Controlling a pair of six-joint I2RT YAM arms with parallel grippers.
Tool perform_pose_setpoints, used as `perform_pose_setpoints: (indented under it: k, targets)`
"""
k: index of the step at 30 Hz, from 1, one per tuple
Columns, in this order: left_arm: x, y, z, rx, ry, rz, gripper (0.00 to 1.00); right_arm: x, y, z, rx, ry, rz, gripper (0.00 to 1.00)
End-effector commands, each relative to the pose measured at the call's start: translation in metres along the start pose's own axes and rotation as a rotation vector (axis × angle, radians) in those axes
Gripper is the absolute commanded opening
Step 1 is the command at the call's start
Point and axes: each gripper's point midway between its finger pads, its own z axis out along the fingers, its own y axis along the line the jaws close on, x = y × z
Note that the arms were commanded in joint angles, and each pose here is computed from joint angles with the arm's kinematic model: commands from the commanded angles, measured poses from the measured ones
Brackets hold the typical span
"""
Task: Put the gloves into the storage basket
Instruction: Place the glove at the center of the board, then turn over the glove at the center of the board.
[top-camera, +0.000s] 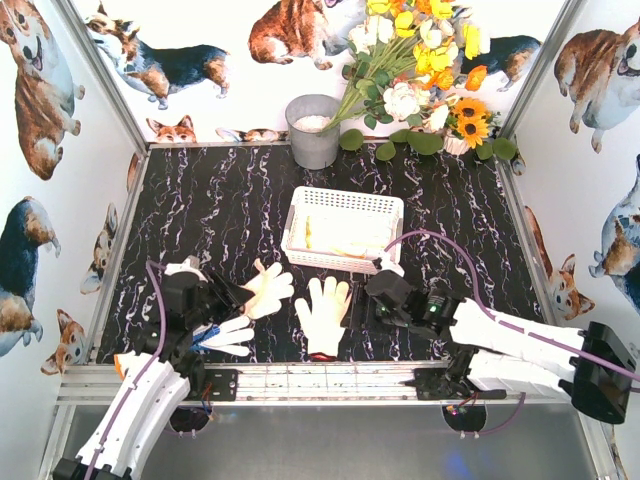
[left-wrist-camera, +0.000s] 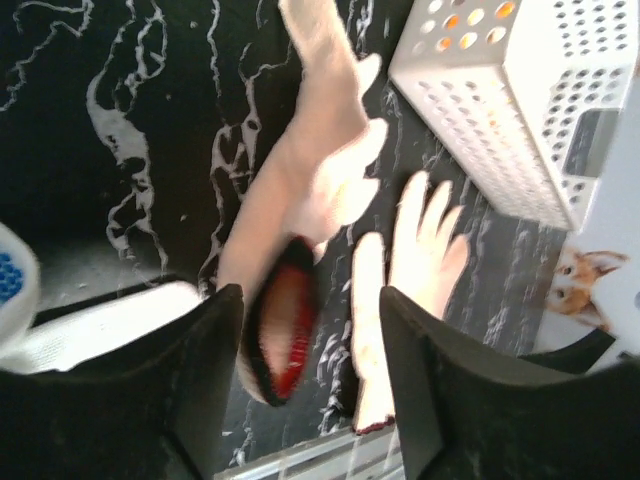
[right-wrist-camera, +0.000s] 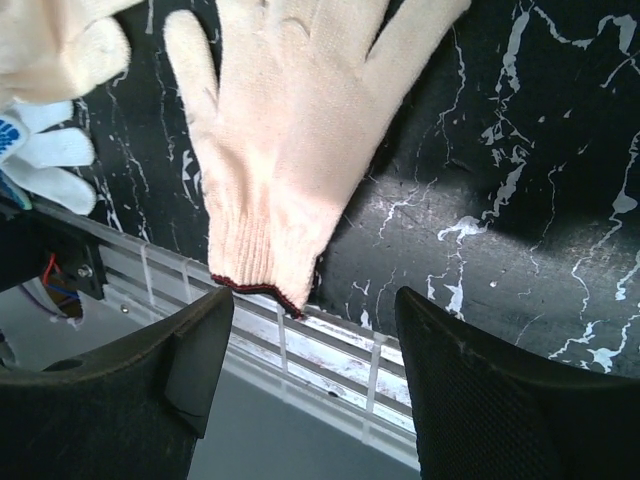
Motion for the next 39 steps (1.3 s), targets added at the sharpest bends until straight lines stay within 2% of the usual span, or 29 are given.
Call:
perform_pose_setpoints:
  k: [1,9,12,14,16,19,21,23,25,29,36,39]
  targets:
    - [-0.014,-0.003,-0.011,-0.04,-0.057,0.007,0.56,-0.01,0.018,0.001,-0.04,-0.029,-0.016,0.68]
    - [-0.074,-0.018,-0.068,-0.156,-0.327,0.13,0.82,-0.009,0.02,0.005,-0.047,-0.024,0.01,0.66]
    - [-0.091,-0.016,-0.093,-0.184,-0.45,0.12,0.87,-0.008,0.019,0.006,-0.045,-0.02,0.014,0.65]
    - [-0.093,-0.026,-0.096,-0.115,-0.481,0.125,0.87,-0.007,0.019,0.006,-0.043,-0.017,0.015,0.65]
    - [-0.084,-0.044,-0.084,0.0,-0.425,0.156,0.84,-0.007,0.019,0.008,-0.045,-0.015,0.018,0.65]
    - [-0.046,-0.065,-0.049,0.154,-0.182,0.177,0.77,-0.005,0.021,0.012,-0.051,-0.008,0.027,0.65]
    - [-0.023,-0.069,-0.033,0.199,-0.037,0.169,0.74,-0.004,0.022,0.016,-0.052,-0.006,0.032,0.61]
    - [-0.011,-0.068,-0.026,0.207,0.038,0.189,0.73,-0.003,0.023,0.019,-0.048,-0.004,0.033,0.59]
    - [-0.002,-0.069,-0.021,0.222,0.085,0.19,0.71,-0.002,0.022,0.023,-0.04,-0.006,0.034,0.56]
    - [0.028,-0.074,-0.012,0.32,0.198,0.089,0.64,0.0,0.016,0.033,0.002,-0.006,0.033,0.5]
    - [0.071,-0.07,-0.004,0.35,0.245,0.031,0.59,0.002,0.004,0.041,0.055,-0.004,0.01,0.43]
    - [0.088,-0.071,0.001,0.335,0.275,0.053,0.57,0.004,0.003,0.044,0.06,0.002,0.003,0.4]
